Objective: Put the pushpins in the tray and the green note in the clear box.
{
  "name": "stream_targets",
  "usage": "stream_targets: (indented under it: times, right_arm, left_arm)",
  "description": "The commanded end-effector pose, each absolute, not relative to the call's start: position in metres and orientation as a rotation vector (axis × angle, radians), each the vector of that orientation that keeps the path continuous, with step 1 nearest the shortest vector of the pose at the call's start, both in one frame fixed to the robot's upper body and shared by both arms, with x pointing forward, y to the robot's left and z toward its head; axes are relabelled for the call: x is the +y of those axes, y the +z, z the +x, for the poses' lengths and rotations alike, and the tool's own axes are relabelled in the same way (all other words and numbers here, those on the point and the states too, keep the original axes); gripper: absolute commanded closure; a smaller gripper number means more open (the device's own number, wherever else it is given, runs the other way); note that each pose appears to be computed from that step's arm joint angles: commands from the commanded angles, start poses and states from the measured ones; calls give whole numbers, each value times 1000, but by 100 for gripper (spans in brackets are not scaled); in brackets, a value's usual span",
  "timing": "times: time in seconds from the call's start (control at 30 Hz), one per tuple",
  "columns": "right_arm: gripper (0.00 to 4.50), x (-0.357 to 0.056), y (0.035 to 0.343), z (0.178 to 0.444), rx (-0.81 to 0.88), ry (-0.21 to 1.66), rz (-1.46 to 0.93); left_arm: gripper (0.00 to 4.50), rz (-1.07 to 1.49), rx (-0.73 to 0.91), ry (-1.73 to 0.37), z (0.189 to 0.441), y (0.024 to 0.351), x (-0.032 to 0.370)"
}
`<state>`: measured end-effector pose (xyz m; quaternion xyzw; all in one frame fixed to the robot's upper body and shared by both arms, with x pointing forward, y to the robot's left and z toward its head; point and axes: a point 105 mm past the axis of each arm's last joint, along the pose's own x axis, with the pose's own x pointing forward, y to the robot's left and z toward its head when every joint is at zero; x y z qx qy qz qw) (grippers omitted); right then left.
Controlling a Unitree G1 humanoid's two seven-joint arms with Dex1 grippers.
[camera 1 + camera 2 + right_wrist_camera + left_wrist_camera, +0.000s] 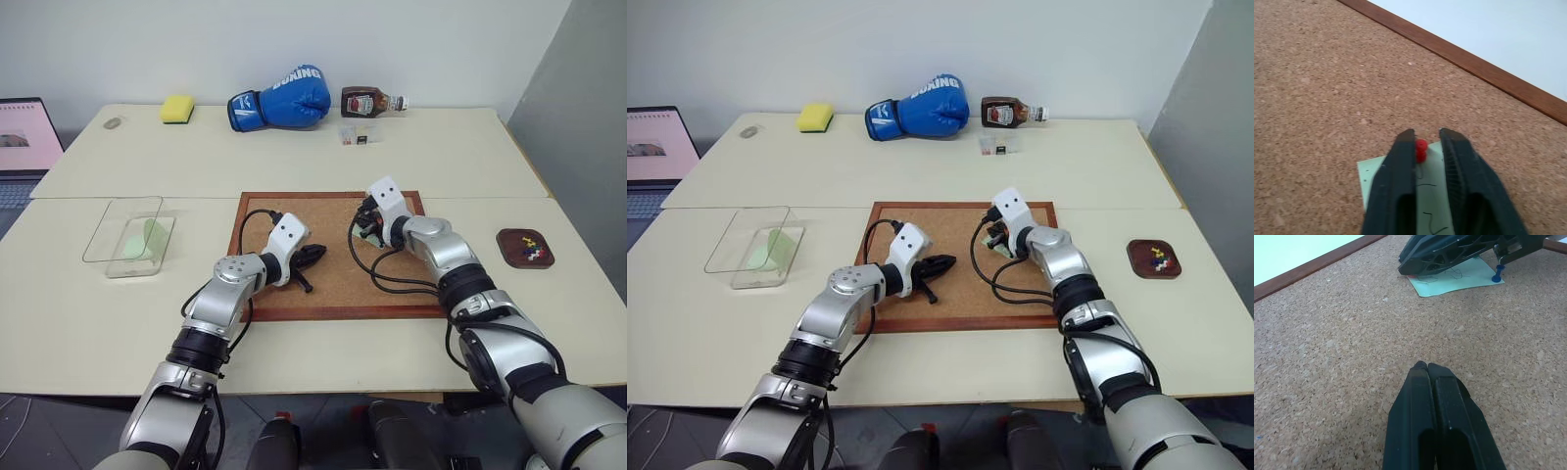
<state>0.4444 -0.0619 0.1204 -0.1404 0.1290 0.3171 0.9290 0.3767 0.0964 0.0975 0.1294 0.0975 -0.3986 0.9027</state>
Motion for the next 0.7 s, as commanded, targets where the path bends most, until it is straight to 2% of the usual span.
stream_targets:
  times: [0.03, 0.33, 0.7]
  right_arm:
    - [446, -54, 141, 447, 201, 674, -268]
    - [446, -54, 154, 449, 153, 670, -250]
    - [446, -58, 171, 437, 112, 700, -259]
  left_arm:
    - [450, 288, 135, -812, 381, 116, 96]
    - [450, 290, 140, -810, 380, 115, 96]
    - [450, 352, 292, -813, 375, 90, 107]
